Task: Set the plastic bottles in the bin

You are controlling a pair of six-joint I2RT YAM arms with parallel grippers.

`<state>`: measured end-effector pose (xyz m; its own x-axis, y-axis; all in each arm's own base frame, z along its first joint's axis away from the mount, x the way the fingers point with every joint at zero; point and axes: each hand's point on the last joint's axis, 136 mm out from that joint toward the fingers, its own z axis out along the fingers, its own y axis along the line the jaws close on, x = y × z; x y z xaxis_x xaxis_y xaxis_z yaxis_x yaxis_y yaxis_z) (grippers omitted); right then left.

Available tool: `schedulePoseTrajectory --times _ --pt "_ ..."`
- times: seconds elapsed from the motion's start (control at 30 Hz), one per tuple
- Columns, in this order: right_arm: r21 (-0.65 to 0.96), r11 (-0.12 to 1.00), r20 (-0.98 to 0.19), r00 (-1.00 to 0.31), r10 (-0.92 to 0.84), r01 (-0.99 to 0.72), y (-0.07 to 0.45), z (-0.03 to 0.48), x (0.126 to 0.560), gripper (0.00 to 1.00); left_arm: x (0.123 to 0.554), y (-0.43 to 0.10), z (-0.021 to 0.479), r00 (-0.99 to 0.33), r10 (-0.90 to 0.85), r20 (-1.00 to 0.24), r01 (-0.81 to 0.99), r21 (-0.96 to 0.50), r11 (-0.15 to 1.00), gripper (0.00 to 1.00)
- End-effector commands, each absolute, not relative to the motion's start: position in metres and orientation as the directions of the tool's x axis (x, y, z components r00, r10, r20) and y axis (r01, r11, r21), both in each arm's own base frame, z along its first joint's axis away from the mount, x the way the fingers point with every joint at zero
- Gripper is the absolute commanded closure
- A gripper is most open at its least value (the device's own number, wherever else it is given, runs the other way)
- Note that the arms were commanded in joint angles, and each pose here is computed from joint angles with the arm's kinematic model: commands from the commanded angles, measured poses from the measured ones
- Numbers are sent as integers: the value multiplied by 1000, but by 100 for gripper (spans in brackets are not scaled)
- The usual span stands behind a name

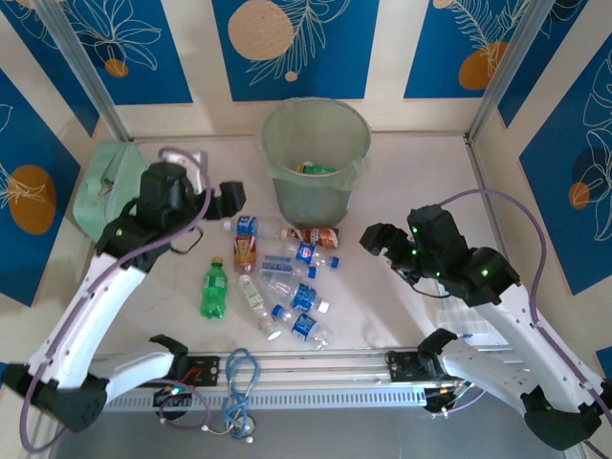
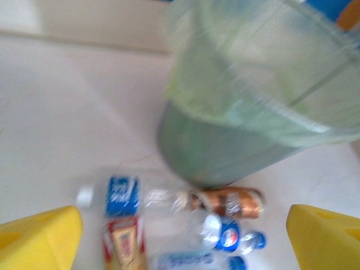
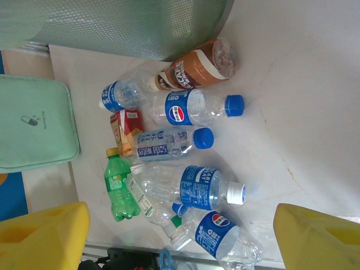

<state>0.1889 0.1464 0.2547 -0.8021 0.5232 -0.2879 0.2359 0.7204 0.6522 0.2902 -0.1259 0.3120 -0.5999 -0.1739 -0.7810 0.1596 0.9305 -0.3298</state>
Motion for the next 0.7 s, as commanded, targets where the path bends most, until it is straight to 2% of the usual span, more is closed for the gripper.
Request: schedulePoseTrajectory --times 0.0,0.23,0.37,0.53,0.67 --pt "652 727 -303 -804 512 217 153 253 194 15 267 -95 241 -721 -166 -673 17 -257 966 6" --pt "646 736 -295 -822 487 204 167 246 195 14 240 -72 151 -832 -225 -507 -134 -211 968 0" --pt "637 744 -293 -830 474 200 171 245 196 13 240 -70 129 -849 -254 -464 -175 -207 963 1" --pt "629 750 -297 -828 476 206 170 244 196 13 234 -64 110 -863 -277 -422 -219 -182 959 7" --pt "631 747 -290 -829 477 210 172 242 196 13 228 -65 97 -873 -291 -392 -234 -186 954 7"
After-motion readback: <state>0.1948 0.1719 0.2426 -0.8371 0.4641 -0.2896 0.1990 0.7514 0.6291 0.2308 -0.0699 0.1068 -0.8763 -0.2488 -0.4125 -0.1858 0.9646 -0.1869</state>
